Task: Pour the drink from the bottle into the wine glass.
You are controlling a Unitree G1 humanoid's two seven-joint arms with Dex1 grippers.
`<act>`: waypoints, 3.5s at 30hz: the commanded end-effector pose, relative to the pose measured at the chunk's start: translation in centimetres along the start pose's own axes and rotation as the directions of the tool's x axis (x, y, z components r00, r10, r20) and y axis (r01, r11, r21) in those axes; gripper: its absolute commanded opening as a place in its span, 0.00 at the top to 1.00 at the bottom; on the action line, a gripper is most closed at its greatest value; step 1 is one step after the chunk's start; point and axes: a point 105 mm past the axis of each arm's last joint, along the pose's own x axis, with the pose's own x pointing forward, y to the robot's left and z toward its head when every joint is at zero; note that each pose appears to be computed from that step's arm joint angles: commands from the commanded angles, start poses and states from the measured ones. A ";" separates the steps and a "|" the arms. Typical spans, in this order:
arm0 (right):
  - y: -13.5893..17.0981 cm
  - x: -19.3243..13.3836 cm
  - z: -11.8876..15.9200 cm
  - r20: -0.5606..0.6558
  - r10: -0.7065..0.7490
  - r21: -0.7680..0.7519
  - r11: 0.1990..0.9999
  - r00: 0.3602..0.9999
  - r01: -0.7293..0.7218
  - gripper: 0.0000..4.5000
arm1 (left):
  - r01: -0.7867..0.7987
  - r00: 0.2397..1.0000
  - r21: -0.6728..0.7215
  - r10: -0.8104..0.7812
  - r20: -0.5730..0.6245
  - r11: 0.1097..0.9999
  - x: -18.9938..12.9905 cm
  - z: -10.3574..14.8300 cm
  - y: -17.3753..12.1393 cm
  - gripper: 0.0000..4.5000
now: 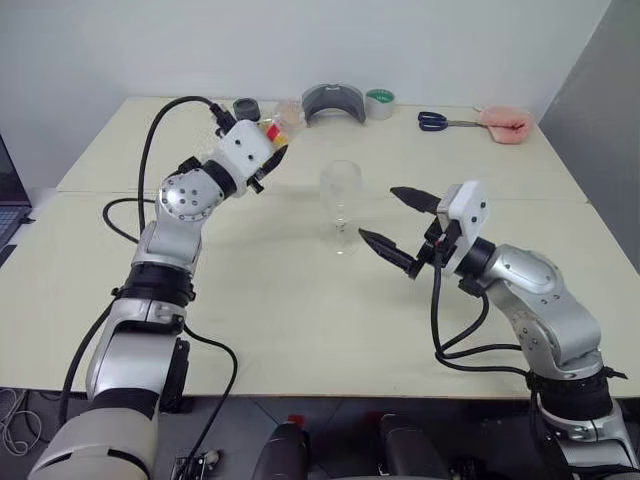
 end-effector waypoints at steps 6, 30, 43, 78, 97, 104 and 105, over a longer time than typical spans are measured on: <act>-0.7 0.3 0.9 0.032 -0.043 -0.016 0.999 0.999 0.043 0.00 | -0.038 0.994 0.279 0.009 0.107 0.960 1.4 2.7 0.8 0.62; -1.6 0.1 1.1 0.056 -0.120 0.019 0.993 0.991 0.119 0.00 | -0.129 0.982 0.571 0.026 0.185 0.811 2.4 3.8 1.8 0.62; -1.3 0.1 0.7 0.045 -0.116 0.019 0.993 0.992 0.115 0.00 | -0.194 0.970 0.627 0.054 0.235 0.754 2.3 4.6 2.6 0.62; 0.1 -0.3 0.6 0.114 -0.079 0.051 0.996 0.990 0.073 0.00 | -0.246 0.958 0.677 0.066 0.280 0.694 2.0 5.6 3.6 0.62; 0.7 -0.1 0.5 0.118 -0.045 0.048 0.998 0.992 0.039 0.00 | -0.263 0.956 0.698 0.081 0.283 0.666 1.8 5.6 4.3 0.62; 0.8 0.0 0.4 0.114 -0.041 0.050 0.998 0.993 0.035 0.00 | -0.264 0.957 0.710 0.084 0.278 0.653 1.6 5.4 4.6 0.62; 0.8 0.0 0.4 0.114 -0.041 0.050 0.998 0.993 0.036 0.00 | -0.264 0.957 0.711 0.085 0.277 0.652 1.6 5.4 4.6 0.62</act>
